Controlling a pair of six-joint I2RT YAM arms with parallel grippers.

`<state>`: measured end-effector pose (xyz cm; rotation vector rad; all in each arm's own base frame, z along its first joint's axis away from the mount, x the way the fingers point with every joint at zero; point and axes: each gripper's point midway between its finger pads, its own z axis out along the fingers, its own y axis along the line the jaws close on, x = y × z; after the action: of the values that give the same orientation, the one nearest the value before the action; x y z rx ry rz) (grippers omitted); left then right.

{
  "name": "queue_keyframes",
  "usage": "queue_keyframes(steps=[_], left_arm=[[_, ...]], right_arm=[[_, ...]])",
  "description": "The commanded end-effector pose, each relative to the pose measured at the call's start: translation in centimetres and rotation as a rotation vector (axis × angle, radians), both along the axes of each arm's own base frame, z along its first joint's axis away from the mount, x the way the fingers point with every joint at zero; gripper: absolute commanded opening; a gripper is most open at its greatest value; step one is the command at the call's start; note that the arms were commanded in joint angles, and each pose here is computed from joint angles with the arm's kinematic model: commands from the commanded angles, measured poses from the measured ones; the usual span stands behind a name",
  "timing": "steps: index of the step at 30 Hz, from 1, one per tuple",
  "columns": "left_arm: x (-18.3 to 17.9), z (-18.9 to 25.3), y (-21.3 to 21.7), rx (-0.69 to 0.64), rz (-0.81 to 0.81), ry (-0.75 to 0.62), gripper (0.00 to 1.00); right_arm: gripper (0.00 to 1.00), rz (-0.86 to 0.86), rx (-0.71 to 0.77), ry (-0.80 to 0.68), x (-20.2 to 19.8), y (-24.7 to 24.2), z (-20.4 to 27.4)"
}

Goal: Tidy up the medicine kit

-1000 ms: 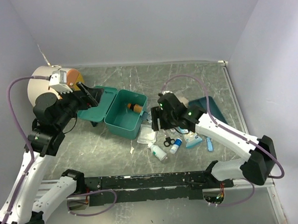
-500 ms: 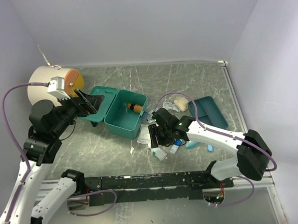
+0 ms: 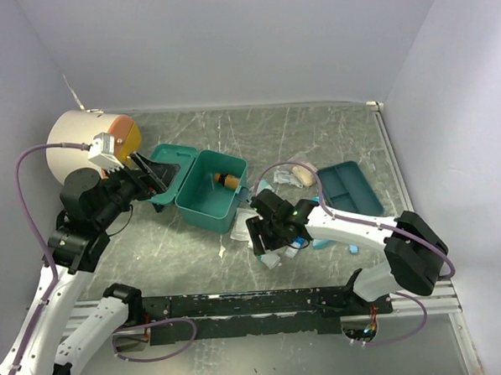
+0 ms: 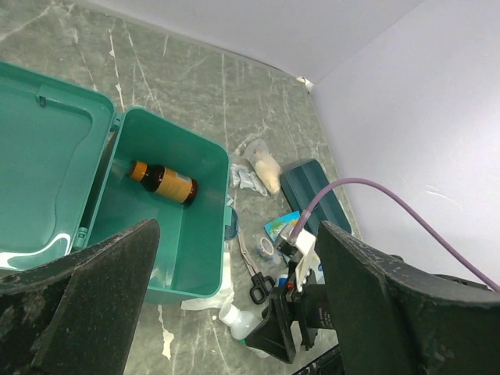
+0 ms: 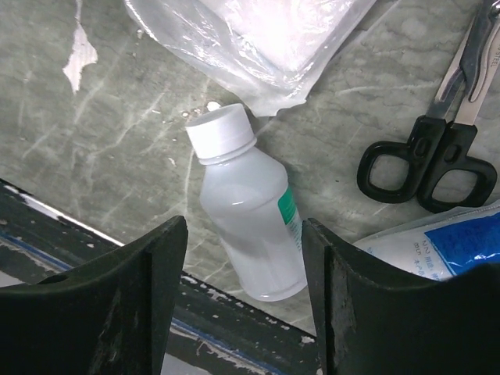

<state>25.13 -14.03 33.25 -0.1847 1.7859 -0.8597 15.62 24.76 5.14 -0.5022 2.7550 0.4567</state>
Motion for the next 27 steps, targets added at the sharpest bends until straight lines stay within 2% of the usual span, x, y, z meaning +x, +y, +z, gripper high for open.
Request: queue_keyframes(steps=[1, 12, 21, 27], left_arm=[[-0.2, 2.2, 0.7, 0.006, 0.031, -0.075, 0.94], [0.6, 2.0, 0.7, -0.020, 0.057, -0.064, 0.94], [0.8, 2.6, 0.6, -0.002, 0.043, -0.079, 0.94], [0.7, 2.4, 0.5, -0.009, 0.039, -0.079, 0.94]], right_arm=[[0.60, 0.038, -0.027, -0.056, 0.5, -0.3, -0.9], [0.54, 0.147, -0.152, -0.065, 0.4, -0.6, -2.5], [0.44, 0.128, -0.130, -0.108, 0.9, -0.3, -2.1], [0.42, 0.073, -0.116, -0.162, 1.4, -0.9, -1.0]])
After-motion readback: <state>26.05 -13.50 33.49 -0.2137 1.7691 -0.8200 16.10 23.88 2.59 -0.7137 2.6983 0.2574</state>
